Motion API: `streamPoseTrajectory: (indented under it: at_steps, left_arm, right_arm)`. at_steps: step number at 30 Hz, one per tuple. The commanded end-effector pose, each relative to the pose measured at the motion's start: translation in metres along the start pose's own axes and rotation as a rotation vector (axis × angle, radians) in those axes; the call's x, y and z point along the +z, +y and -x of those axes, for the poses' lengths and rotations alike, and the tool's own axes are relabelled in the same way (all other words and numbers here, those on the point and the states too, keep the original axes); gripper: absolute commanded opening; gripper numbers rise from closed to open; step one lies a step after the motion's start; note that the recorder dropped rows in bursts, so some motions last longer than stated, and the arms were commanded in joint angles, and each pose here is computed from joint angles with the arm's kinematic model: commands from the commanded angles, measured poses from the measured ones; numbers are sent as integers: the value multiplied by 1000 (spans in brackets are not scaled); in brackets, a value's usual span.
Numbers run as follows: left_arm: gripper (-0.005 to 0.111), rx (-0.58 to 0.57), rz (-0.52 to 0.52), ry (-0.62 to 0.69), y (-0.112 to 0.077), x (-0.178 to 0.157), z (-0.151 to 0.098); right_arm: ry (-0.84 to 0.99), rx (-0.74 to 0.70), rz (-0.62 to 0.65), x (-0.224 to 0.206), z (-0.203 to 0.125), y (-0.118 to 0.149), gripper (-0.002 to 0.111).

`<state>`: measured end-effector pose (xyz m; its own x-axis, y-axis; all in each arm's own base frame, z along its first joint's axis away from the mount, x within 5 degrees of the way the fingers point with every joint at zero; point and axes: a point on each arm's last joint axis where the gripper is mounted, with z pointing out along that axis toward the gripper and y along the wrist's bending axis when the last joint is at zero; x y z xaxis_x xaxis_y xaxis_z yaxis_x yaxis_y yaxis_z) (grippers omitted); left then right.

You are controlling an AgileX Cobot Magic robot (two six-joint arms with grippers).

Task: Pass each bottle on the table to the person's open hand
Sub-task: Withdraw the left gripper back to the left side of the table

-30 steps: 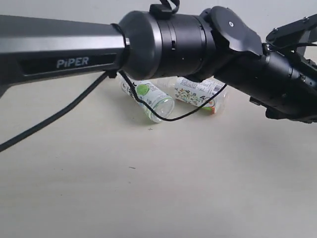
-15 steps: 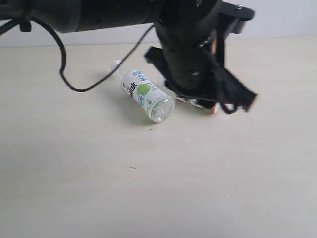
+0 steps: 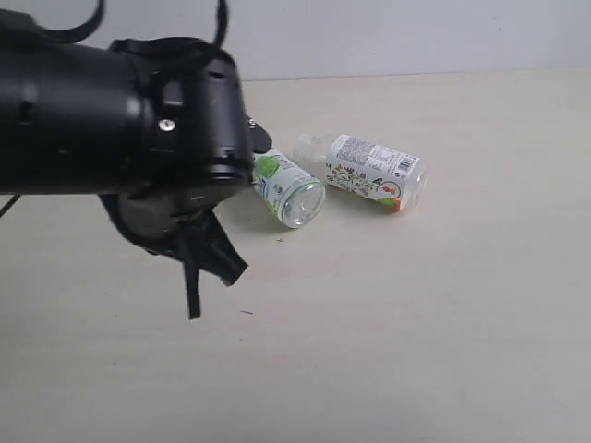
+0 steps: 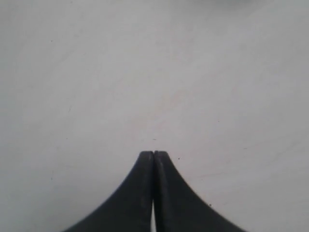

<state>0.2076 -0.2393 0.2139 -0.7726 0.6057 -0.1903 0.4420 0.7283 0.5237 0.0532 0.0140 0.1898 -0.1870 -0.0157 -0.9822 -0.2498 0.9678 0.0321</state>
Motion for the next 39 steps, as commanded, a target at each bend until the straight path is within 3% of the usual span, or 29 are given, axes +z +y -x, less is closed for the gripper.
streamPoseTrajectory:
  at_steps: [1, 6, 9, 11, 16, 39]
  left_arm:
    - [0, -60, -110, -87, 23, -5, -19]
    - [0, -140, -452, -237, 46, -16, -34]
    - [0, -210, -588, -318, 64, -22, -44]
    - [0, -272, -626, -377, 76, -23, -50]
    - [0, -367, -613, -421, 91, -15, -60]
    - [0, -385, -607, -531, 94, -18, -53]
  right_arm:
    - [-9, 2, -7, 0, -1, 0, 0]
    - [-9, 2, -7, 0, -1, 0, 0]
    - [-9, 2, -7, 0, -1, 0, 0]
    - [-9, 2, -7, 0, -1, 0, 0]
    - [-9, 2, -7, 0, -1, 0, 0]
    - [-9, 2, -7, 0, -1, 0, 0]
